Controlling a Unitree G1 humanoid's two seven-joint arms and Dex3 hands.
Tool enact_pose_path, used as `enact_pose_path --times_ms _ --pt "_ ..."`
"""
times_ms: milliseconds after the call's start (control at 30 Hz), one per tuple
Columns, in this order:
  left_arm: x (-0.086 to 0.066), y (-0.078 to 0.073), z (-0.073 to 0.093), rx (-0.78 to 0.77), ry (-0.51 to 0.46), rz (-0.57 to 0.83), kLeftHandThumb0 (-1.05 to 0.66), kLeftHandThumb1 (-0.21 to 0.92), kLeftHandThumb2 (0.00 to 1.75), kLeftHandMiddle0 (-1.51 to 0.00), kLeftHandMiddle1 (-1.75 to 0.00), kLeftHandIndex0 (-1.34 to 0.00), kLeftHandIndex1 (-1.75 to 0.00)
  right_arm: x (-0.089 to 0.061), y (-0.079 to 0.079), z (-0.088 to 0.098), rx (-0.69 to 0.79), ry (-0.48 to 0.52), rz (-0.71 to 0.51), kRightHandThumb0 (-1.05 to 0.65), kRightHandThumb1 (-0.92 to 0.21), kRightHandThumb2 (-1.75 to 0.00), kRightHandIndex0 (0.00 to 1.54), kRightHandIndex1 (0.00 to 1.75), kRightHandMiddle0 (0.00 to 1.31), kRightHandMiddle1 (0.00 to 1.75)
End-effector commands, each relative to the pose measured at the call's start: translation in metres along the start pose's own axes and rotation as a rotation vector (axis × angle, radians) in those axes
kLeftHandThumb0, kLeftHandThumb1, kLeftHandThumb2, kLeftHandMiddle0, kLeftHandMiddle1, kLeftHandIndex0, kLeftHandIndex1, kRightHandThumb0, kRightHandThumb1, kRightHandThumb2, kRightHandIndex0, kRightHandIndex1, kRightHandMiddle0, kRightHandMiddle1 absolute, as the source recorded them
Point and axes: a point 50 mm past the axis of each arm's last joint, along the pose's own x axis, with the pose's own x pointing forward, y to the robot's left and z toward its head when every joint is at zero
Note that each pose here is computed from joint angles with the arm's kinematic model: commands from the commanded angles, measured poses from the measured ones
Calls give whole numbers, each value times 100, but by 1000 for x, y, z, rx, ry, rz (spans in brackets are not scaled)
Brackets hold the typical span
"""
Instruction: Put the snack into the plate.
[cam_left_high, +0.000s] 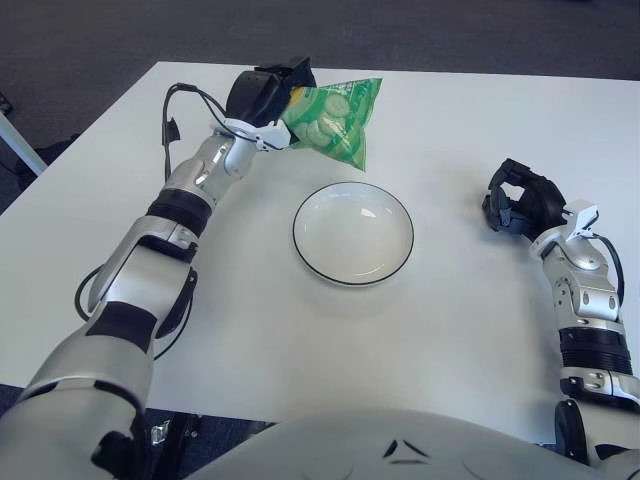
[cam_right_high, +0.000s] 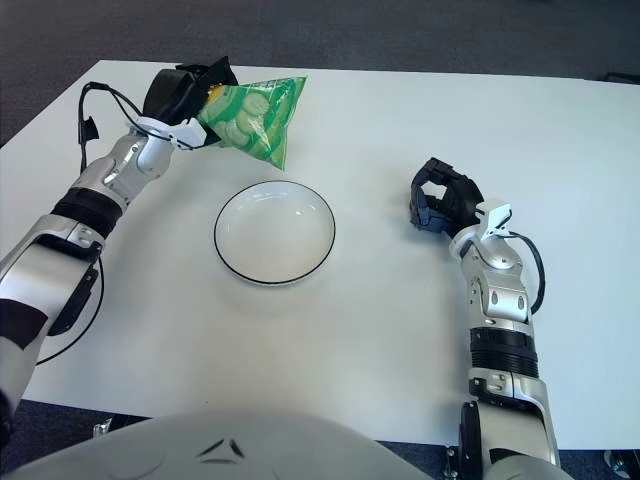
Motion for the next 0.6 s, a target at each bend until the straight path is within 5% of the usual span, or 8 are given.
enact_pose_path --times_ms 0,567 --pt "-1 8 6 -41 -51 28 0 -8 175 -92 -168 -69 -175 -9 2 -34 16 162 -6 -45 -43 -118 121 175 53 175" --pt "-12 10 47 -193 -296 -34 0 -8 173 -93 -165 -68 -175 -9 3 -31 -35 154 -14 -46 -38 -124 124 175 56 175"
